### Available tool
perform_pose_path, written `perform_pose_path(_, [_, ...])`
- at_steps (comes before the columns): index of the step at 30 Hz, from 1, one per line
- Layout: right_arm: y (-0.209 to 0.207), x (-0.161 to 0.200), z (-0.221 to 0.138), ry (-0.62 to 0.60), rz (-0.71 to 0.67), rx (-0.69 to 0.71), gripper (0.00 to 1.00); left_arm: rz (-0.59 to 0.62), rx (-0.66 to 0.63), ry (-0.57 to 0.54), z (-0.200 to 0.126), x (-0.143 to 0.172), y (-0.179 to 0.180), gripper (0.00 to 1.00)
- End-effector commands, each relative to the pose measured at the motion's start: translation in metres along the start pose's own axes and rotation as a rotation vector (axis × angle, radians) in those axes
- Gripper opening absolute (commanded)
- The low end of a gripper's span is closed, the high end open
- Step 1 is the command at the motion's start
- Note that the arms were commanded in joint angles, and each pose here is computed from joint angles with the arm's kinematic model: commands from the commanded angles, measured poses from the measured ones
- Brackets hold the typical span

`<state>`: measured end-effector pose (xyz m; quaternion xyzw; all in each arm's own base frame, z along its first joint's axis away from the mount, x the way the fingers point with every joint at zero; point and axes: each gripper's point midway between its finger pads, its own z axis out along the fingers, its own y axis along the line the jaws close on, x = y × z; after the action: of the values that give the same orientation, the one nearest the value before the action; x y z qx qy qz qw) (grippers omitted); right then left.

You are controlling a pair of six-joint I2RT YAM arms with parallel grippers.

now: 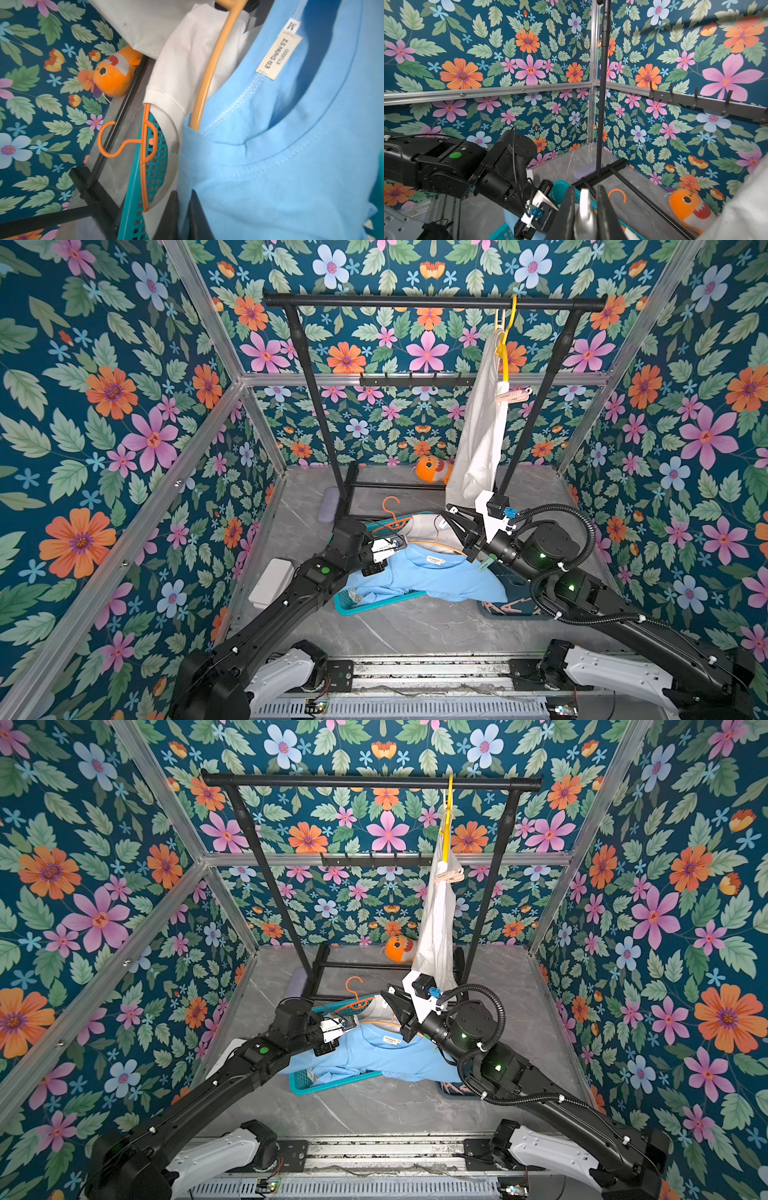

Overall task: Use clothespins to secure the t-shirt on both sides of the hanger
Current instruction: Pick up the hanger from the basket.

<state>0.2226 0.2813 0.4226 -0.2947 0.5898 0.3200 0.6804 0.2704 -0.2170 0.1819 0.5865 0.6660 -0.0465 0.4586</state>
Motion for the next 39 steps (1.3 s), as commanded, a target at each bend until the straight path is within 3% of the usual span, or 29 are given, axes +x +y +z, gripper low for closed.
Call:
perform_pose_path(1, [-0.001, 0.003, 0.002, 0.004, -0.002, 0.005, 0.00, -0.068, 0.020, -0.027, 0.005, -0.008, 0.002, 0.54])
perform_pose_path(6, [0.001, 0.012, 0.006, 0.027, -0.013, -0.004, 0.00, -0.143, 0.020, 0.098, -0.002, 0.008, 0.011, 0.74])
perform_pose_path(12, [0.008, 0.018, 0.013, 0.051, -0.014, -0.047, 0.00, -0.349, -0.015, 0.008, -0.052, 0.020, 0.057, 0.85])
perform_pose_path(15, [0.009, 0.023, 0.014, 0.066, -0.011, -0.052, 0.00, -0.401, 0.039, 0.037, -0.060, 0.032, 0.053, 0.89])
perform_pose_path(21, [0.012, 0.031, 0.017, 0.088, 0.008, -0.065, 0.00, -0.561, 0.302, 0.143, -0.039, 0.047, 0.025, 0.89])
perform_pose_path(24, [0.015, 0.031, 0.017, 0.089, 0.019, -0.083, 0.00, -0.615, 0.405, 0.260, -0.027, 0.068, 0.012, 0.88])
perform_pose_path(30, [0.016, 0.033, 0.015, 0.090, 0.022, -0.091, 0.00, -0.668, 0.463, 0.310, -0.016, 0.079, 0.005, 0.89])
perform_pose_path(33, [0.018, 0.035, 0.017, 0.090, 0.024, -0.100, 0.00, -0.681, 0.425, 0.363, -0.013, 0.097, -0.001, 0.91])
perform_pose_path(39, [0.021, 0.037, 0.021, 0.087, 0.025, -0.117, 0.00, -0.674, 0.424, 0.334, -0.005, 0.099, -0.005, 0.99])
